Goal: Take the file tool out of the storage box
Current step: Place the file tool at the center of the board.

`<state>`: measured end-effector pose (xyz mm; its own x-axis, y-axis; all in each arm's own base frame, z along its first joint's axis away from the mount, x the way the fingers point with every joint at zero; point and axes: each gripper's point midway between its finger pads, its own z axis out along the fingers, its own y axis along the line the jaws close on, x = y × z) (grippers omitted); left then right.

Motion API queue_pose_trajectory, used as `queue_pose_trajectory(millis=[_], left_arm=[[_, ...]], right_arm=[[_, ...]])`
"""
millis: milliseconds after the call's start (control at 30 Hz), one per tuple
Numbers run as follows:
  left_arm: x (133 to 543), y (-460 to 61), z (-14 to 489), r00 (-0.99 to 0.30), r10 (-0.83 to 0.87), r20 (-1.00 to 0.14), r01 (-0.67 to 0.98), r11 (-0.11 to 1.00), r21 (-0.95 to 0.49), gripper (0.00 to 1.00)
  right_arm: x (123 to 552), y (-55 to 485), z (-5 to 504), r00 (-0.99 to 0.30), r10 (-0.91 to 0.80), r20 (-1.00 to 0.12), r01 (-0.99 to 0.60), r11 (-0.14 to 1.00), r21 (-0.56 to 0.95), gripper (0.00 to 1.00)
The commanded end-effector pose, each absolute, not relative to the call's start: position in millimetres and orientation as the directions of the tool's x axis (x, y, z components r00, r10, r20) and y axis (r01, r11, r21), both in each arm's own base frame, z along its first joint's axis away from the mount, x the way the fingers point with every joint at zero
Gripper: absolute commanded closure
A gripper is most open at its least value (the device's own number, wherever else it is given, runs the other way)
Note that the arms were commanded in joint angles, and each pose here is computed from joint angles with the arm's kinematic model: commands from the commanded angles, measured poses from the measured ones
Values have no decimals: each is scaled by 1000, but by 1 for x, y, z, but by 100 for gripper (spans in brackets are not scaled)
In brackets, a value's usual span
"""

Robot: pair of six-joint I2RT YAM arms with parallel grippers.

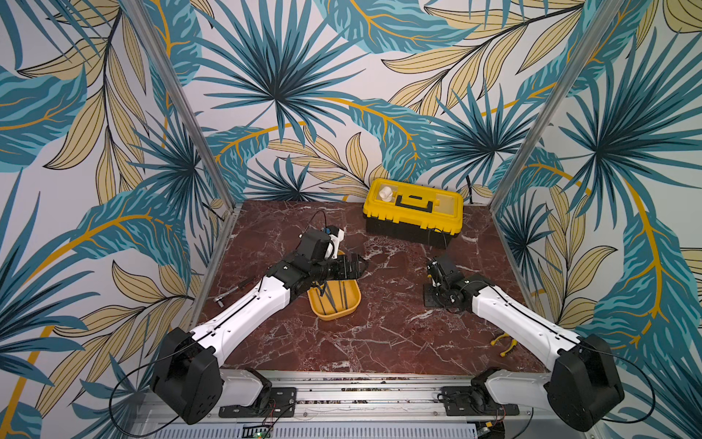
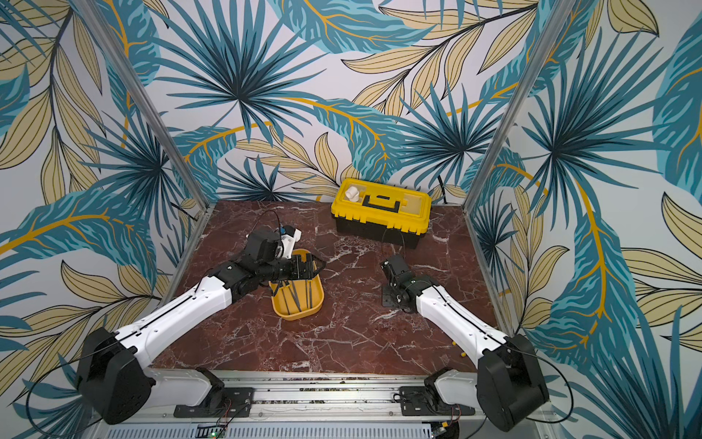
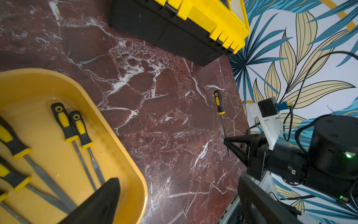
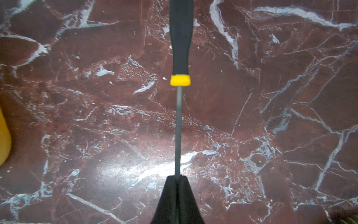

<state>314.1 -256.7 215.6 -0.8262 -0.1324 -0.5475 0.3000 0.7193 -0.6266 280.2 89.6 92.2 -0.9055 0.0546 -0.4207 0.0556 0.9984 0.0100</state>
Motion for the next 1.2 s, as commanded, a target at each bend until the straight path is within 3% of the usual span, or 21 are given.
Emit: queue_pose_trajectory(millis=[0,600,1167], left_arm=[[304,-256,215,-817,-105,-568,341,706,-621,0],[295,-256,204,-826,-83,-557,353,693,-628,0],[300,-257,195,-841,-93,-533,323,703,-633,0]], right_arm=[[276,87,78,-931,16,-365,23,1000,-15,100],[305,94,44,-964,8,-265,8,1000,2,100],[297,90,29,-985,25,-174,27,1000,-10,97]])
